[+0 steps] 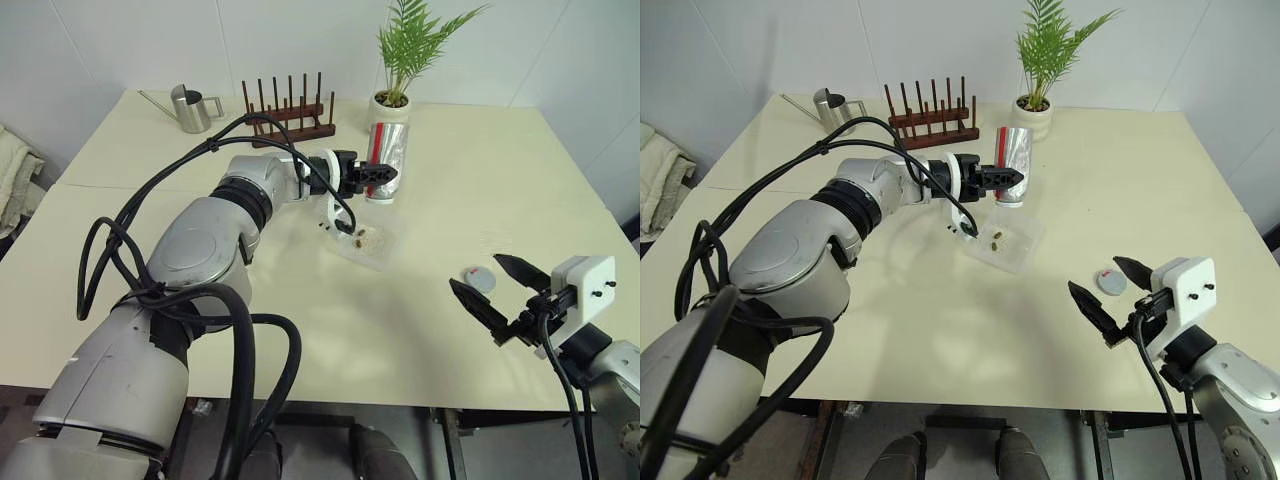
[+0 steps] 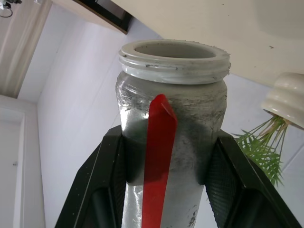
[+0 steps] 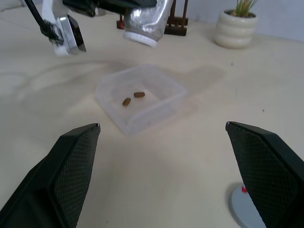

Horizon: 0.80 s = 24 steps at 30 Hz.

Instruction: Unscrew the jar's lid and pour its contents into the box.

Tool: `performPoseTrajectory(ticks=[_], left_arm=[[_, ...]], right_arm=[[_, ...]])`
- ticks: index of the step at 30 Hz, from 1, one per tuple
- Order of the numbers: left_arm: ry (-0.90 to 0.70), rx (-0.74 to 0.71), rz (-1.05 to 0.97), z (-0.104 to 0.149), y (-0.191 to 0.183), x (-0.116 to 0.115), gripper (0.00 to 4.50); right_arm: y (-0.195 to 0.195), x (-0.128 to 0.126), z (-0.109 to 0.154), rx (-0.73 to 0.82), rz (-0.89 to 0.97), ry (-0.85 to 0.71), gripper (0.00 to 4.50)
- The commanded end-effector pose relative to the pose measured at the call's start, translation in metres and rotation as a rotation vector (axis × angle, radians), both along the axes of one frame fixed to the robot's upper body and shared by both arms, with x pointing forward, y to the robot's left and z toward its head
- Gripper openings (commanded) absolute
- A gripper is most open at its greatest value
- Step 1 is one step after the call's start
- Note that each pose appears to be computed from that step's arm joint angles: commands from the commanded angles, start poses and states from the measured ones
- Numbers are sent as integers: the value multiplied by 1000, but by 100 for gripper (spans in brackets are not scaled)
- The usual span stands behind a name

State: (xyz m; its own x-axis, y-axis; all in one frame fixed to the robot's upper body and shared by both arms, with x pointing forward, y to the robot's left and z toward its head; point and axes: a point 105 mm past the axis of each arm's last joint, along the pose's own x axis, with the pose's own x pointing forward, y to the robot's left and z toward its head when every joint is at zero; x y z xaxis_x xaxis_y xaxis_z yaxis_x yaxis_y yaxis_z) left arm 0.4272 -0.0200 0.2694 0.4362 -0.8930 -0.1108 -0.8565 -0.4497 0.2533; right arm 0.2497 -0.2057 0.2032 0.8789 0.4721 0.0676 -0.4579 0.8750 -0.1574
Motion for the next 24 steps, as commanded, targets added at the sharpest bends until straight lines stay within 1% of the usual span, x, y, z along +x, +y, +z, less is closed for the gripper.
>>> performPoseTrajectory(ticks=[1, 2, 4, 6, 8, 10, 11, 13, 14, 15, 17, 18, 19, 21, 23, 24], left_arm=[[162, -208, 21, 21, 1, -3, 185], [224, -263, 38, 22, 3, -2, 185], [386, -419, 99, 24, 14, 3, 185], [571, -602, 145, 26, 26, 7, 185], [701, -735, 174, 27, 36, 11, 185], [861, -849, 198, 23, 45, 14, 185], [937, -923, 217, 22, 52, 17, 185], [1141, -1109, 233, 14, 71, 24, 185], [1216, -1172, 240, 10, 78, 26, 185], [1307, -1245, 233, 4, 85, 28, 185], [1450, -1347, 220, -6, 94, 30, 185], [1564, -1448, 189, -12, 102, 32, 185], [1643, -1510, 160, -16, 107, 32, 185], [1759, -1624, 104, -25, 123, 33, 185], [1820, -1680, 75, -29, 132, 33, 185], [1878, -1707, 59, -33, 136, 32, 185]], right_arm=[[1, -2, 14, -29, 28, -48, 447], [1, -1, 14, -34, 35, -47, 447], [2, -1, 16, -41, 54, -49, 447], [1, -1, 19, -54, 75, -47, 447], [-1, 1, 19, -66, 88, -39, 447], [-1, 3, 21, -79, 106, -31, 447], [-2, 4, 22, -84, 114, -29, 447], [-4, 9, 27, -99, 136, -24, 447], [-5, 11, 28, -106, 144, -21, 447], [-5, 14, 29, -114, 154, -18, 447], [-6, 17, 31, -124, 172, -13, 447], [-5, 20, 33, -126, 187, -13, 447], [-5, 22, 35, -127, 197, -13, 447], [-2, 27, 37, -134, 227, -9, 447], [-1, 29, 38, -135, 245, -2, 447], [-1, 29, 36, -134, 258, 8, 447]])
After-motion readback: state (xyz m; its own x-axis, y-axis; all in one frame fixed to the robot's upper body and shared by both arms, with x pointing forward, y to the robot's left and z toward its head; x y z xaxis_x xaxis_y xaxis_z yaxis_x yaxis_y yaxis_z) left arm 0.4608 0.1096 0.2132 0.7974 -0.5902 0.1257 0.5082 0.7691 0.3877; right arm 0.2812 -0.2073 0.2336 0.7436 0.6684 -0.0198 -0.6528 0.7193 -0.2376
